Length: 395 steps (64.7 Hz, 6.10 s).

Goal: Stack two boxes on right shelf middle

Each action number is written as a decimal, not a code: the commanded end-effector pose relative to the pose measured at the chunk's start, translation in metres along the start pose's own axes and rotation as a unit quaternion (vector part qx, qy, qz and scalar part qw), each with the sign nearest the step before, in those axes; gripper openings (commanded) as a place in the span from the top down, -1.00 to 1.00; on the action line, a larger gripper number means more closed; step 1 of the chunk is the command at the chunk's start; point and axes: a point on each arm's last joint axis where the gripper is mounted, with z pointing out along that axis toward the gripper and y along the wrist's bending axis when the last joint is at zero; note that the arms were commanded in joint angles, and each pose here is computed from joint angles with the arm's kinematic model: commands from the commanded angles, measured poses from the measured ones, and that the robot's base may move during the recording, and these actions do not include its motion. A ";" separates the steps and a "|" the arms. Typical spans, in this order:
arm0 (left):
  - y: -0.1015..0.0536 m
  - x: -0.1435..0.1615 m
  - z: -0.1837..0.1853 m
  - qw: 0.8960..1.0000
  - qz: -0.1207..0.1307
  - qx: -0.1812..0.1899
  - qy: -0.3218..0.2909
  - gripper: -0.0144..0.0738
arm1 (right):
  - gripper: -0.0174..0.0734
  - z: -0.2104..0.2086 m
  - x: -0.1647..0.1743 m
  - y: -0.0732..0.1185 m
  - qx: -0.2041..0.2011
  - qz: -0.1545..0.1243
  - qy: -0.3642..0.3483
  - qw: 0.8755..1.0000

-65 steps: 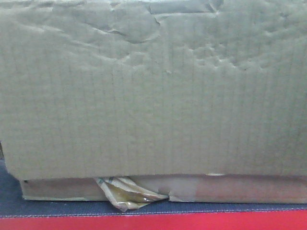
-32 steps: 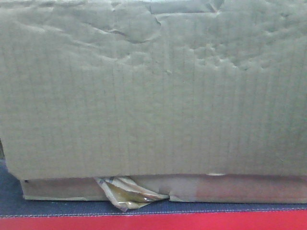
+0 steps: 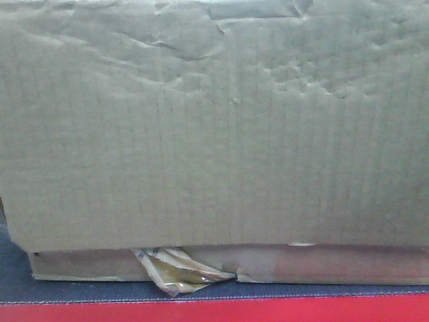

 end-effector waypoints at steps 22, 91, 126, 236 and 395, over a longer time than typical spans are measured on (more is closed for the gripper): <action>0.028 -0.028 -0.071 0.994 -0.082 -0.010 -0.066 0.92 | 0.97 0.000 -0.002 0.000 0.001 0.000 -0.011 1.000; -0.233 -0.059 -0.176 0.973 -0.038 0.090 -0.207 0.92 | 0.97 0.000 -0.002 0.000 0.001 0.000 -0.011 1.000; -0.264 -0.028 -0.067 0.997 -0.025 0.038 -0.057 0.92 | 0.97 0.000 -0.002 0.000 0.001 0.000 -0.011 1.000; -0.218 -0.045 -0.132 0.990 0.000 0.032 -0.140 -0.05 | 0.97 0.000 -0.002 0.000 0.001 0.000 -0.011 1.000; -0.216 -0.008 -0.049 0.999 0.023 0.009 0.021 -0.28 | 0.94 0.154 -0.170 0.004 -0.005 0.122 0.456 0.882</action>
